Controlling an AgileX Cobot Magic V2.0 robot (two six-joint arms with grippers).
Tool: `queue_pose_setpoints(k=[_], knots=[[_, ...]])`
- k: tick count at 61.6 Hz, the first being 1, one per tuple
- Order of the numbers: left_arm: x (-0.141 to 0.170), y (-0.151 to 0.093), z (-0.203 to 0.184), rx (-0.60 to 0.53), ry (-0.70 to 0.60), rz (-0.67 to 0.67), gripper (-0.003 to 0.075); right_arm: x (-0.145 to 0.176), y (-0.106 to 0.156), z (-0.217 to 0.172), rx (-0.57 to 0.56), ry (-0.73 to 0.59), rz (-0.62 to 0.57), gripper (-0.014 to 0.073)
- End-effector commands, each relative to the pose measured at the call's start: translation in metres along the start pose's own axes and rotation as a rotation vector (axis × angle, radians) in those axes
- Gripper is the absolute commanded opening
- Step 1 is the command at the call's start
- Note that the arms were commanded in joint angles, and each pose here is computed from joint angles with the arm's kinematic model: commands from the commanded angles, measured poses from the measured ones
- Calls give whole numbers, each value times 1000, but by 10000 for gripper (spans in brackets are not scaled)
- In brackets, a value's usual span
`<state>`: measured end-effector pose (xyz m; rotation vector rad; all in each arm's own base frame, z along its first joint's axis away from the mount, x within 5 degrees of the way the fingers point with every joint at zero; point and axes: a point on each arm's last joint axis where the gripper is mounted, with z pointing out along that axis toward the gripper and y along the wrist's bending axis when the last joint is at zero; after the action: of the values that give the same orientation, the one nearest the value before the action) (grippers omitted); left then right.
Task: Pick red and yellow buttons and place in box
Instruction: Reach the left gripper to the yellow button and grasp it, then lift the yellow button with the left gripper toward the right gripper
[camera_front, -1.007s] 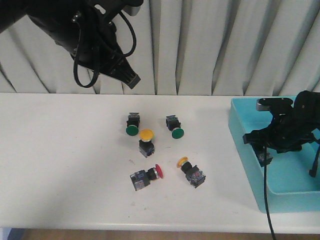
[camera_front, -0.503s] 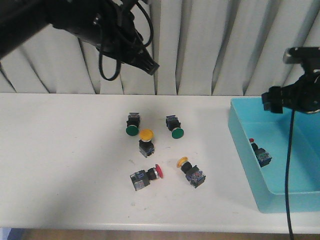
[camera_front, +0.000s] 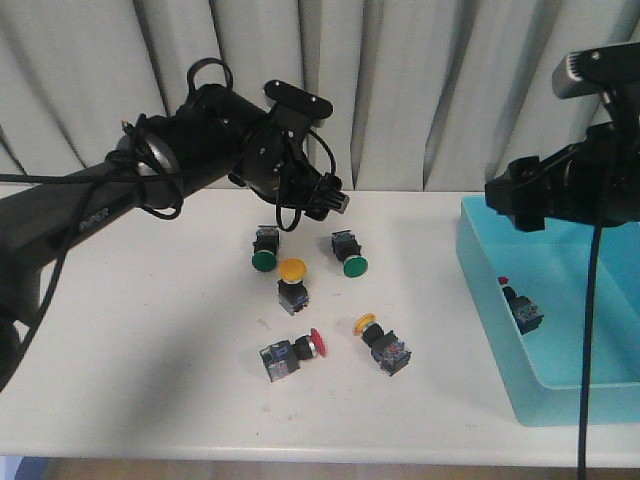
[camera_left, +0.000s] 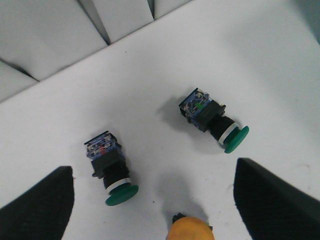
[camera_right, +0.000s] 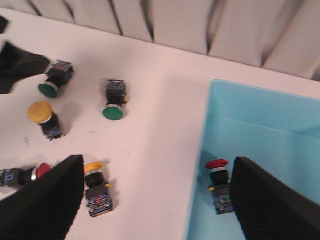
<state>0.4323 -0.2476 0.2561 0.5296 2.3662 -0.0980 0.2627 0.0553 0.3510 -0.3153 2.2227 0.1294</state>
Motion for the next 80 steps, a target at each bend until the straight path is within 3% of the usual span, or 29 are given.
queue_pose_setpoints(k=[1,25,69,80], knots=[[-20,-2,-21,44,-125,-59,627,-12,6,-9,-3,-142,-29,572],[7,1,26,95,35,-172,596,-10,9,-7,-16,-141,-16,572],[30,1,46,52,196,-171,588,-11,9,-8,-19,-147,-6,572],[30,1,47,53,194,-171,509,-11,9,-8,-19,-147,-6,572]])
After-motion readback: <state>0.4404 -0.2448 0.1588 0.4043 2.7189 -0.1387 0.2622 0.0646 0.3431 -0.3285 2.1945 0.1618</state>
